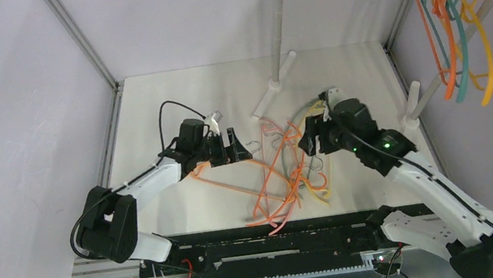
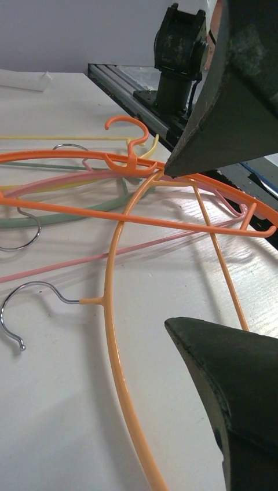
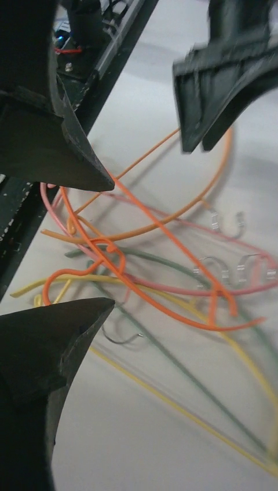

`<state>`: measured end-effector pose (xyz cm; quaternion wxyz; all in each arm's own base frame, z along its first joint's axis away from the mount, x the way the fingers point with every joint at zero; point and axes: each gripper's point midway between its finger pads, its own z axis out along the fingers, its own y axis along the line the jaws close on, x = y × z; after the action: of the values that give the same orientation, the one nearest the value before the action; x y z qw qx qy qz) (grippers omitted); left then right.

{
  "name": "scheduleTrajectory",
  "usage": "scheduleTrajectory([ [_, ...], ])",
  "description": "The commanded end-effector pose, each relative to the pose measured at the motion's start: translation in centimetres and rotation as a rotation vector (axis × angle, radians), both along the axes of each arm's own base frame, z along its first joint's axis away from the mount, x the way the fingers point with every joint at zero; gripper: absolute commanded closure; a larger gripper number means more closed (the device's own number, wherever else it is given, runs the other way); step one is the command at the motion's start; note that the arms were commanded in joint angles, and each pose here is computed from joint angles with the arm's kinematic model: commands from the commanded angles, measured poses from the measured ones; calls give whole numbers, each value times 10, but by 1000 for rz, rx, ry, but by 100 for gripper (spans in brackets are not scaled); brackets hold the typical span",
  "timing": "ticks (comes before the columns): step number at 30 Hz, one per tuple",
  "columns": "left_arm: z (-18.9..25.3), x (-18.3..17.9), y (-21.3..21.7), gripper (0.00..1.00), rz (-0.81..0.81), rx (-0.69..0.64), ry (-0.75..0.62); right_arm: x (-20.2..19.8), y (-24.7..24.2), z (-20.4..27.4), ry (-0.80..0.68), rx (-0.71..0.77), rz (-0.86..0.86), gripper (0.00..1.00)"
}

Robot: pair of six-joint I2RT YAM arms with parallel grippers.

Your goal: Organize the hangers

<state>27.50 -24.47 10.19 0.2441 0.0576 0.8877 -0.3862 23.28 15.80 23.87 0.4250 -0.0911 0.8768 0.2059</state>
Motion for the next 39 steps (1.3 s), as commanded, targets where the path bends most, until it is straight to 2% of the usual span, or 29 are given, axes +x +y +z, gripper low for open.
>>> scheduleTrajectory([
  [1, 9, -3, -2, 6, -1, -6, -46, 9, 22, -37, 100, 129, -35, 26],
  [4, 12, -8, 0, 6, -14, 22, -64, 22, 23, -66, 163, 133, -74, 27],
  [10, 21, -28, -6, 8, -93, 98, -135, 57, 24, -89, 208, 149, -104, 32],
  [16, 32, -54, -16, 8, -182, 195, -224, 75, 19, -116, 252, 111, -136, 37],
  [25, 42, -93, -39, 8, -290, 235, -313, 82, 12, -134, 279, 79, -148, 39],
  [39, 10, -146, -91, 9, -547, 347, -341, 64, 18, -128, 273, 50, -124, 42],
])
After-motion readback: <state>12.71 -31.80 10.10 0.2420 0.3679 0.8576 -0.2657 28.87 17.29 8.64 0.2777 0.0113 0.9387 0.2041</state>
